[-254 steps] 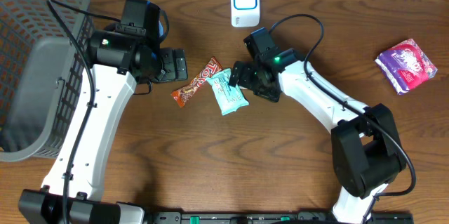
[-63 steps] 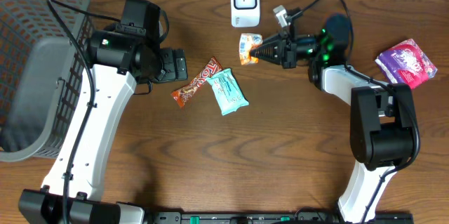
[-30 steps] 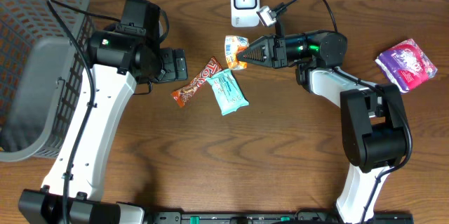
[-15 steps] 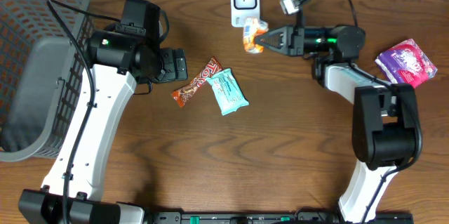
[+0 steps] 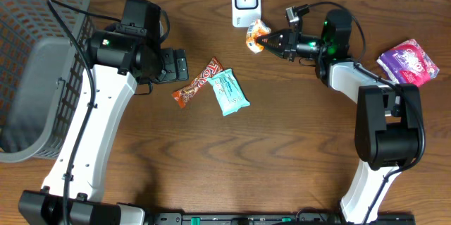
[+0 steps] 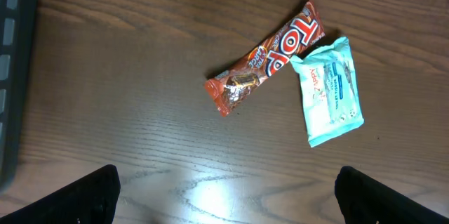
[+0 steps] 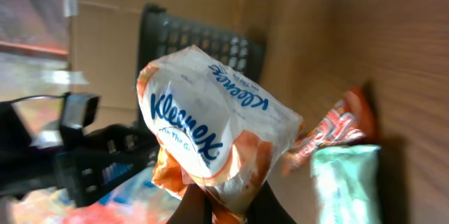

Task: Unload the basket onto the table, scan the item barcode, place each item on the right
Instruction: 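Carry the Kleenex pack to the scanner and present its barcode, then swing the right gripper with the Kleenex pack to the right side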

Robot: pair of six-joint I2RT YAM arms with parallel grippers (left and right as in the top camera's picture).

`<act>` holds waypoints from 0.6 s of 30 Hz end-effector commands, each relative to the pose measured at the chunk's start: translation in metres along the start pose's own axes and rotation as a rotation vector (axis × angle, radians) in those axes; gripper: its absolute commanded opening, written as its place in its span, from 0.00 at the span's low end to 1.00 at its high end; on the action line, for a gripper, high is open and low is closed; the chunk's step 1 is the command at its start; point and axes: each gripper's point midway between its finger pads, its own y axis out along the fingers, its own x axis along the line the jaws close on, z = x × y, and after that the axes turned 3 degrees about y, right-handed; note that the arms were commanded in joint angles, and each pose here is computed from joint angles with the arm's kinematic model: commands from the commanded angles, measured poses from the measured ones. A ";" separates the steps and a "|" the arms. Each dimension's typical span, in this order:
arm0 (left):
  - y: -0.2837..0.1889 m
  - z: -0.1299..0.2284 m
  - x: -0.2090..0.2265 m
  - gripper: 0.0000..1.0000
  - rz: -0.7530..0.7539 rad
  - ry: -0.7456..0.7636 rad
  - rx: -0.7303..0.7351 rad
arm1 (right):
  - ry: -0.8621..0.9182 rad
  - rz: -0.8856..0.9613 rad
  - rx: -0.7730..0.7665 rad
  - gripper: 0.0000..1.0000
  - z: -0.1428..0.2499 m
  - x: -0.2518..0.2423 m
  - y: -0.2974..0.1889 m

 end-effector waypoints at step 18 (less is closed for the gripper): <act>0.002 0.002 0.004 0.98 -0.014 -0.009 0.009 | -0.131 0.414 -0.191 0.01 -0.027 -0.072 -0.010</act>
